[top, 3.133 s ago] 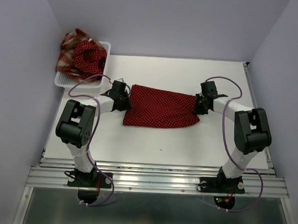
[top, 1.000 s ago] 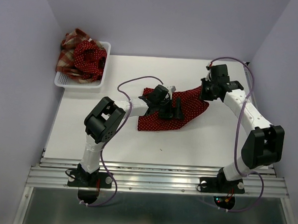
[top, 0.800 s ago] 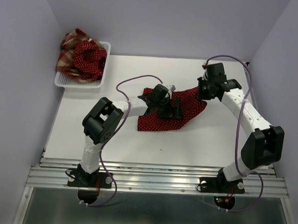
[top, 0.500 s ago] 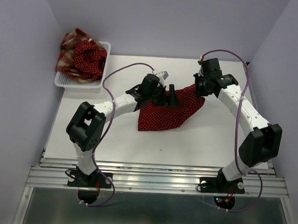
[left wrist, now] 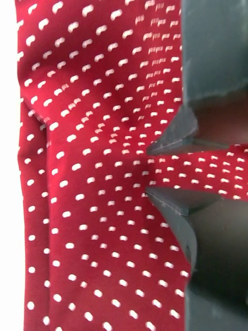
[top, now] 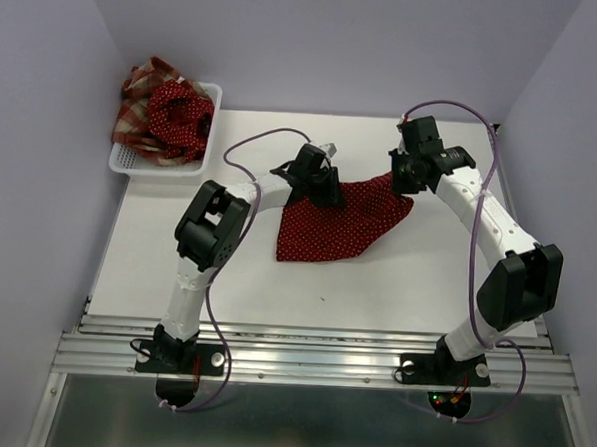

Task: Fold and stack the skirts
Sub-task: Fold the skirt

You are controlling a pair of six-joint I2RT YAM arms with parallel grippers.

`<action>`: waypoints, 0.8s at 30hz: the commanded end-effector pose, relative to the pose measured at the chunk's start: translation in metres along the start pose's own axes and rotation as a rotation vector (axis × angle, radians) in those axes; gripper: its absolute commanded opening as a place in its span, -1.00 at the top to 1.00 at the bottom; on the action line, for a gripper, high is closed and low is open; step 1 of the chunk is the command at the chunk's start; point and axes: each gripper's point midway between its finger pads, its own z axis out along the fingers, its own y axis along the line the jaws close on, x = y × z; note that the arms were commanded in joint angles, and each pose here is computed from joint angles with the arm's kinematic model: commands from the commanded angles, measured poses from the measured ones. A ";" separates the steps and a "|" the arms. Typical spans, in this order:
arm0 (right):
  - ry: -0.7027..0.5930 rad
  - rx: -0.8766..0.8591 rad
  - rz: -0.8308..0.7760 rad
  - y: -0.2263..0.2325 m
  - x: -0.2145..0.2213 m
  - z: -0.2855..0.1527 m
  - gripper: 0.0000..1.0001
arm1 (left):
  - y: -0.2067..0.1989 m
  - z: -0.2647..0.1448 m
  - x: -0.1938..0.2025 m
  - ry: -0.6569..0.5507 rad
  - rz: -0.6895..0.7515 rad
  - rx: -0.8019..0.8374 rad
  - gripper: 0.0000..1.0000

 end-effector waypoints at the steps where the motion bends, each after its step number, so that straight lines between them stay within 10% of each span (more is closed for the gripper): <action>1: -0.063 -0.006 -0.002 0.003 -0.019 -0.012 0.96 | -0.030 0.001 -0.031 -0.056 0.044 0.079 0.36; 24: -0.095 -0.047 -0.034 0.016 -0.030 -0.017 0.97 | -0.016 0.056 -0.012 -0.010 0.024 0.010 0.45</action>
